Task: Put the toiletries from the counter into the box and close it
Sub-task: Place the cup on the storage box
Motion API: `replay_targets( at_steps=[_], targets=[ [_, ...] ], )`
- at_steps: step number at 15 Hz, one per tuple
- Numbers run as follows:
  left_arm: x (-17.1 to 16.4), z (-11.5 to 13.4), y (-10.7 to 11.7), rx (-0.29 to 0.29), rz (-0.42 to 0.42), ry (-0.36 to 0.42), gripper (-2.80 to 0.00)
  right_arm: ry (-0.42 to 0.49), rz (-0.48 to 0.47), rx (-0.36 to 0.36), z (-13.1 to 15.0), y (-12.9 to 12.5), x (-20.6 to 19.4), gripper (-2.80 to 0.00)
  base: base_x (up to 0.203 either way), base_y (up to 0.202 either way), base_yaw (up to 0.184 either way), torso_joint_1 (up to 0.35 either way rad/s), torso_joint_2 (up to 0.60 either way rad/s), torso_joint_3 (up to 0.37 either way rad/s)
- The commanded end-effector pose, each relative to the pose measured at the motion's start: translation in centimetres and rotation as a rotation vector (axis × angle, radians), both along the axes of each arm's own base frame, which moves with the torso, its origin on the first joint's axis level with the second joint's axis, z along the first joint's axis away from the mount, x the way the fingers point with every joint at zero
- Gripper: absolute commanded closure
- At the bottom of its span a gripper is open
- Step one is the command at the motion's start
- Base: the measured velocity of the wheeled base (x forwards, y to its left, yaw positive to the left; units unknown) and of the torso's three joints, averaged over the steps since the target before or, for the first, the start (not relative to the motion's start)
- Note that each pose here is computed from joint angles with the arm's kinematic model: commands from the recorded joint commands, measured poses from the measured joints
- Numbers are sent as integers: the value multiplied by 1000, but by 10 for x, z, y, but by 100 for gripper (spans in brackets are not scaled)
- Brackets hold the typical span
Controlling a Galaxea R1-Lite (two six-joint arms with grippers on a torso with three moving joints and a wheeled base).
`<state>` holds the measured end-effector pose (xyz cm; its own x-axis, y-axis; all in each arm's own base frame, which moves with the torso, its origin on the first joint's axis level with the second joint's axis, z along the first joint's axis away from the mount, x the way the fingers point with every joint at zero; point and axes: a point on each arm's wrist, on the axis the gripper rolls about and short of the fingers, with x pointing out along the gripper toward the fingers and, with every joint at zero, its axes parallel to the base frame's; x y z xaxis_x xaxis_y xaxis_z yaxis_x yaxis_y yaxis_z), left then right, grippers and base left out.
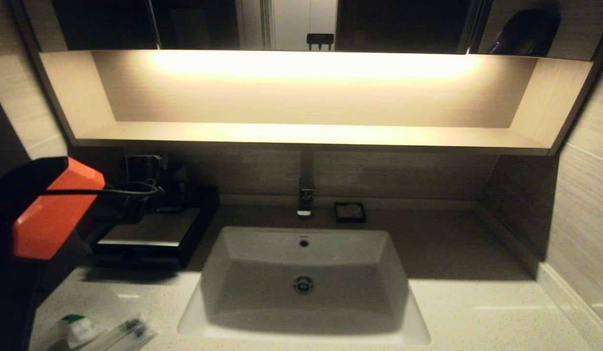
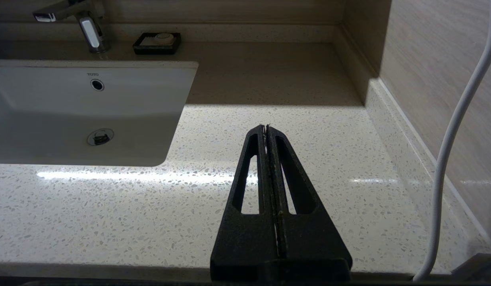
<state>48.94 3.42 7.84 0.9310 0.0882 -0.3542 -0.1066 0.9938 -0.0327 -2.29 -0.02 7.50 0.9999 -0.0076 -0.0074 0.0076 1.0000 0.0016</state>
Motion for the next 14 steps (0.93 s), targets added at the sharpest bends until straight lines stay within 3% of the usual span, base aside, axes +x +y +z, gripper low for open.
replay_targets(
  at_steps=[1, 14],
  targets=[
    [0, 0, 0, 0, 1, -2, 0, 0, 0, 0, 0, 0, 0, 0, 0, 0, 0, 0, 0, 0],
    [3, -5, 1, 2, 8, 0, 0, 0, 0, 0, 0, 0, 0, 0, 0, 0, 0, 0, 0, 0]
  ],
)
